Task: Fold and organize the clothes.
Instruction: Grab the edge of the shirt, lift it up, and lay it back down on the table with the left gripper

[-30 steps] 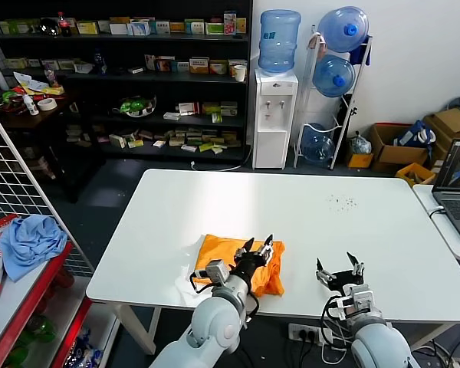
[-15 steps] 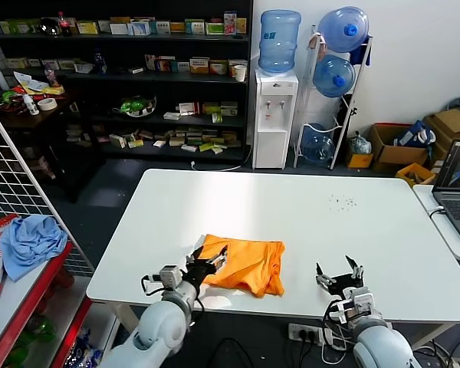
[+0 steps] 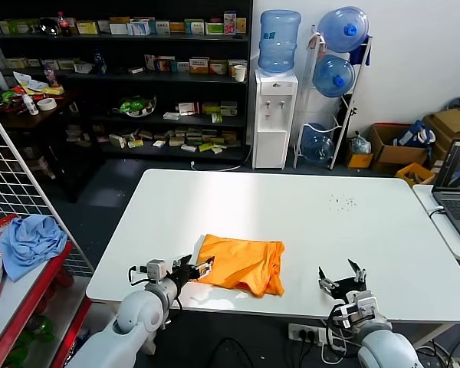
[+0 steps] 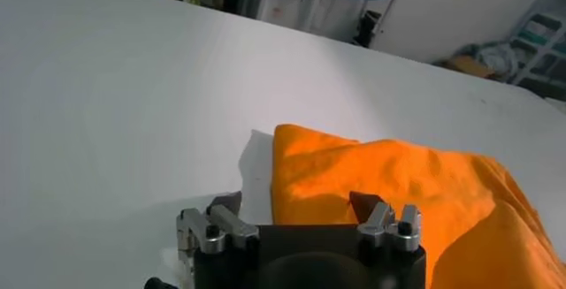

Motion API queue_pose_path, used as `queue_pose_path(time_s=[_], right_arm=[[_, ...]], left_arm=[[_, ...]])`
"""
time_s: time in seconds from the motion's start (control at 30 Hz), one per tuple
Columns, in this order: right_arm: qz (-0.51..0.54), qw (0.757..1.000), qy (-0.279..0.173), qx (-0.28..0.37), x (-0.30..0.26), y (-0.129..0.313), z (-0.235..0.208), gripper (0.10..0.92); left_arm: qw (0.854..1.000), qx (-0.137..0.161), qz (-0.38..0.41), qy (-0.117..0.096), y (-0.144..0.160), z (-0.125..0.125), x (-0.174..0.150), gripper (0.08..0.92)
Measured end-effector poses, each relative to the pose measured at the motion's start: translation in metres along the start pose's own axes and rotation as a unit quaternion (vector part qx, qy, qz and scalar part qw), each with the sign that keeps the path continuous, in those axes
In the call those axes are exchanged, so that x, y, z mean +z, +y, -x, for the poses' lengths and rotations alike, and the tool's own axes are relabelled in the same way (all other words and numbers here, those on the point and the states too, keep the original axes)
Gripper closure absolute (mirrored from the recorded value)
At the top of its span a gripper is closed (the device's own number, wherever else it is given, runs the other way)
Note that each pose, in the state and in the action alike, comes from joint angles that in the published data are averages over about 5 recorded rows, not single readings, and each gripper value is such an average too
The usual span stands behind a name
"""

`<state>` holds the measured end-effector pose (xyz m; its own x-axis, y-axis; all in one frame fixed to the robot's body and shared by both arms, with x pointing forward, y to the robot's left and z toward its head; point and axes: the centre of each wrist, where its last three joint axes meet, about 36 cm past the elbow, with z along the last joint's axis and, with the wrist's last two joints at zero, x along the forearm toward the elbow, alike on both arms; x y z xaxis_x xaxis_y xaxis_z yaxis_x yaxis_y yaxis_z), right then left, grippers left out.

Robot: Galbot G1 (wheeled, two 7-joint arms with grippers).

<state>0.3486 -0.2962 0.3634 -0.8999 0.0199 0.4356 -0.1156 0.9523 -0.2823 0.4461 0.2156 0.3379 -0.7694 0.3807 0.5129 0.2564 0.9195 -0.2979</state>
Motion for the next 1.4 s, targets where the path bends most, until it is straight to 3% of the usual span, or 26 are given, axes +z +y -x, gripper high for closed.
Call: queue_pose_path(time_s=[0.33,0.73,1.07,1.17,1.4], right_arm=[[0.001,1.0,0.0,0.0,0.0,0.0,0.0,0.2],[0.0,1.0,-0.002,-0.002,-0.004,0.0,0.0,0.2],[0.001,1.0,-0.002,-0.004,-0.005,0.001,0.002,0.2],[0.001,1.0,-0.002,-0.005,-0.005,0.002,0.004,0.2],[0.001,1.0,-0.004,-0.008,-0.008,0.005,0.009,0.2]], left_arm=[[1.0,0.022,-0.007,0.019,0.005,0.01,-0.011,0.207],[0.999,0.035,-0.012,0.032,0.004,0.013,-0.012,0.541],[0.999,0.044,-0.024,0.022,-0.002,0.008,-0.018,0.829],[0.999,0.043,-0.028,0.016,-0.001,0.005,-0.021,0.873],[0.999,0.021,-0.031,0.004,0.011,-0.007,-0.027,0.876]])
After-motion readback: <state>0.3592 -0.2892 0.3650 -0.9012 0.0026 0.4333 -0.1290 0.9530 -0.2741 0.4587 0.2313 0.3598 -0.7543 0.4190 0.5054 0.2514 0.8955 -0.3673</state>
